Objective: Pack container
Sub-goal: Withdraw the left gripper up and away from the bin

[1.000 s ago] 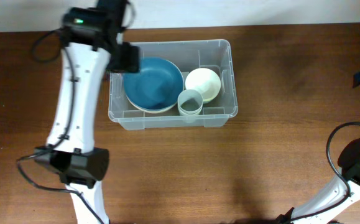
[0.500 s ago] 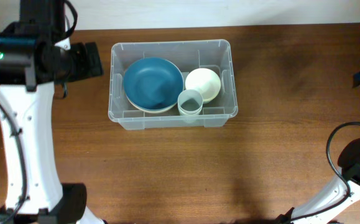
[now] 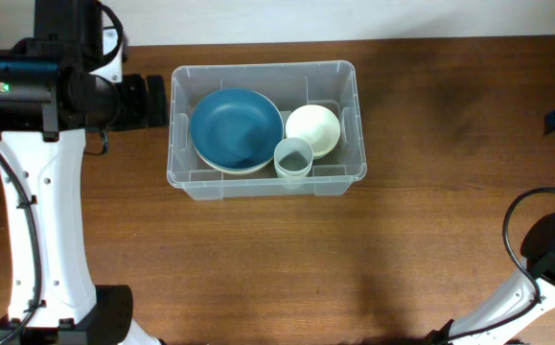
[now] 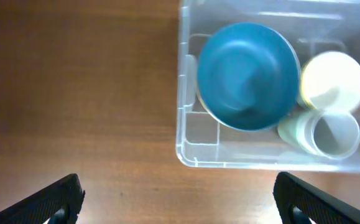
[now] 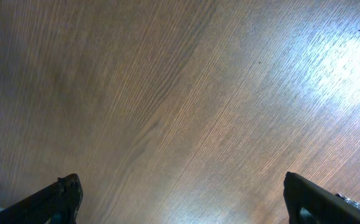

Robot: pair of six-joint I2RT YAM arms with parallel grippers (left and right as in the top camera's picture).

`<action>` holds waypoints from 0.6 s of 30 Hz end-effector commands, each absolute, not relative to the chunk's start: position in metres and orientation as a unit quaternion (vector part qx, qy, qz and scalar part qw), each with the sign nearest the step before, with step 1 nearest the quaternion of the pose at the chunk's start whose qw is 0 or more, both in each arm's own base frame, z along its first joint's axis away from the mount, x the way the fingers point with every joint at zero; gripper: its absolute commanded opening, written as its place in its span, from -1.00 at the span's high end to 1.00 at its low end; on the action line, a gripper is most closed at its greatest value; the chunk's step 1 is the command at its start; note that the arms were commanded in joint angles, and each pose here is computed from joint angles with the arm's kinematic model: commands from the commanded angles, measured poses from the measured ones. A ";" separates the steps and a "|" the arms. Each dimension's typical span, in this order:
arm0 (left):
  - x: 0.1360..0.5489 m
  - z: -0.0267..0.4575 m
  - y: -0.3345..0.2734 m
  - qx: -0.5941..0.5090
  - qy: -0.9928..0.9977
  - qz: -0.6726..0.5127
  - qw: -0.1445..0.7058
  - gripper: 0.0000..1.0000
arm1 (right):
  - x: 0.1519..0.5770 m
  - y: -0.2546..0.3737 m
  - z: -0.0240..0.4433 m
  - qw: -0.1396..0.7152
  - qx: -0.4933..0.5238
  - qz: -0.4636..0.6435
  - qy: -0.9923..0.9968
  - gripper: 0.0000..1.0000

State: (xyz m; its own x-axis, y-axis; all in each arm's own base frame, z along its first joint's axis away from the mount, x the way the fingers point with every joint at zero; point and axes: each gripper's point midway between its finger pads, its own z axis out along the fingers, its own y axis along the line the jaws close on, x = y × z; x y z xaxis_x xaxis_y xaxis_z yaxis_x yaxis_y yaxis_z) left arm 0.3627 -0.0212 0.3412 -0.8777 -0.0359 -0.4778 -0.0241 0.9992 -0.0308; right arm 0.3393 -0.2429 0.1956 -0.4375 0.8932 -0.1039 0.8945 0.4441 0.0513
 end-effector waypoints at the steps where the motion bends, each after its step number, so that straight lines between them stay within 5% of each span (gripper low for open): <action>1: 0.362 0.334 -0.047 0.122 0.963 -0.039 0.239 -0.99 | 0.335 -0.245 0.202 0.064 0.526 -0.014 0.848 -0.98; 18: 0.412 0.309 -0.073 0.149 0.918 -0.086 0.357 -0.99 | 0.335 -0.245 0.202 0.064 0.525 -0.014 0.848 -0.98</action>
State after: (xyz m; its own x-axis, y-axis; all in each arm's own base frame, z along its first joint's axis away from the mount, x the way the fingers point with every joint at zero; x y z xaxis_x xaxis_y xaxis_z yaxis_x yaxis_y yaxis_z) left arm 0.4305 -0.0667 0.2881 -0.7607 0.1996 -0.6177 0.2876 0.9567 -0.0449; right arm 0.3393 -0.2429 0.1956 -0.4375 0.8932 -0.1037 0.8945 0.4442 0.0516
